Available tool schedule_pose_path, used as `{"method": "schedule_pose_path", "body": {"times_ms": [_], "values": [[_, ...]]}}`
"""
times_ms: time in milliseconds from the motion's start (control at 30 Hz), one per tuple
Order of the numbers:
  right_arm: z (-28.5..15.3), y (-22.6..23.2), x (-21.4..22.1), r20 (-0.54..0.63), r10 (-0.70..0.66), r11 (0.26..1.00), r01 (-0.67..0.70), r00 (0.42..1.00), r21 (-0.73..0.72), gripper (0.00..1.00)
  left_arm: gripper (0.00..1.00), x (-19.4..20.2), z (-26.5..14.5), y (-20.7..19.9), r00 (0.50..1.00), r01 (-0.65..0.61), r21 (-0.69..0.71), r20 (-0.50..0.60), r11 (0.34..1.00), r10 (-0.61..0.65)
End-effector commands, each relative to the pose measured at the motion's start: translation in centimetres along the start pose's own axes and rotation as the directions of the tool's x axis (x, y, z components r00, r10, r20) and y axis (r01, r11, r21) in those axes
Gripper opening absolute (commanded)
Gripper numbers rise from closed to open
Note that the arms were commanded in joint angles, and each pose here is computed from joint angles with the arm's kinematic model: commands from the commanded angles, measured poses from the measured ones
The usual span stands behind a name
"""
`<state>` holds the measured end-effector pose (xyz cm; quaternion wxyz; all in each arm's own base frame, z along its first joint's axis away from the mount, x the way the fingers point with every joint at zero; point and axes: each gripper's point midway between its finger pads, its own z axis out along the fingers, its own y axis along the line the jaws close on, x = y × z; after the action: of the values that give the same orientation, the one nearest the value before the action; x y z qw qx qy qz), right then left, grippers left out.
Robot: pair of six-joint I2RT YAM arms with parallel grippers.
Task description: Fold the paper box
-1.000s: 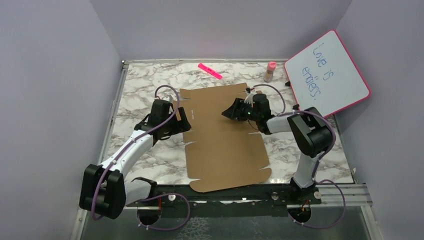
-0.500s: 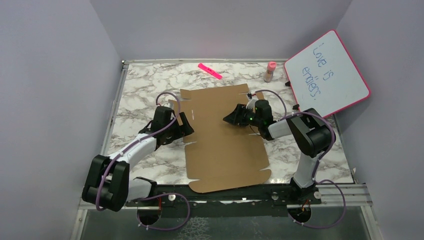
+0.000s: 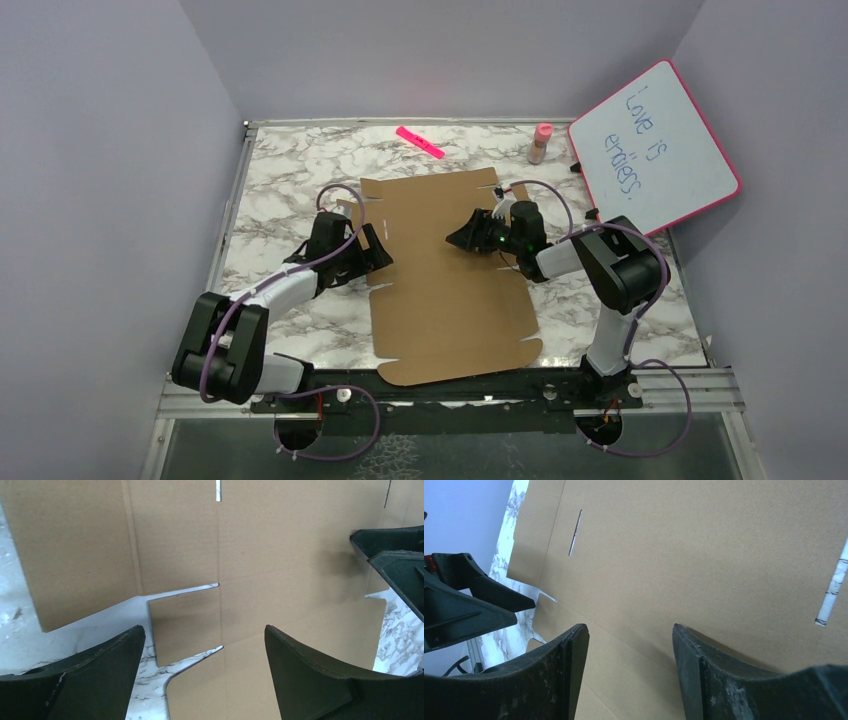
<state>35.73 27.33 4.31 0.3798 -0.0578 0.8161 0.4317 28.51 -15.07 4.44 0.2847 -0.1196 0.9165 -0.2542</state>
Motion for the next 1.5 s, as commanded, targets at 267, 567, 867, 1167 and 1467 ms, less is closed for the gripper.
{"method": "schedule_pose_path", "body": {"times_ms": [267,567,867,1167,1467], "values": [[-0.2,-1.0,2.9,-0.072,0.016,1.000,-0.014,0.997,0.024,0.68,0.77,0.1,-0.3,-3.4,1.000,0.022,0.124,-0.012,0.992,-0.021],[-0.1,-1.1,3.0,-0.072,0.024,0.999,-0.022,0.997,0.023,0.68,0.69,-2.0,-2.1,-5.7,0.998,0.004,0.175,0.058,0.985,-0.015],[0.0,-1.1,3.2,-0.076,0.027,0.999,-0.026,0.997,0.022,0.68,0.67,-1.7,-2.0,-7.7,0.999,-0.024,0.205,0.046,0.978,0.014],[0.0,-1.2,3.0,-0.069,0.028,0.999,-0.026,0.997,0.028,0.68,0.67,-1.0,-0.8,-9.9,0.996,-0.083,0.200,0.039,0.976,0.077],[-0.3,-0.8,2.3,-0.056,0.006,0.999,-0.004,0.998,0.032,0.68,0.71,-1.9,-1.4,-8.8,0.989,-0.143,0.098,0.061,0.985,0.137]]}}
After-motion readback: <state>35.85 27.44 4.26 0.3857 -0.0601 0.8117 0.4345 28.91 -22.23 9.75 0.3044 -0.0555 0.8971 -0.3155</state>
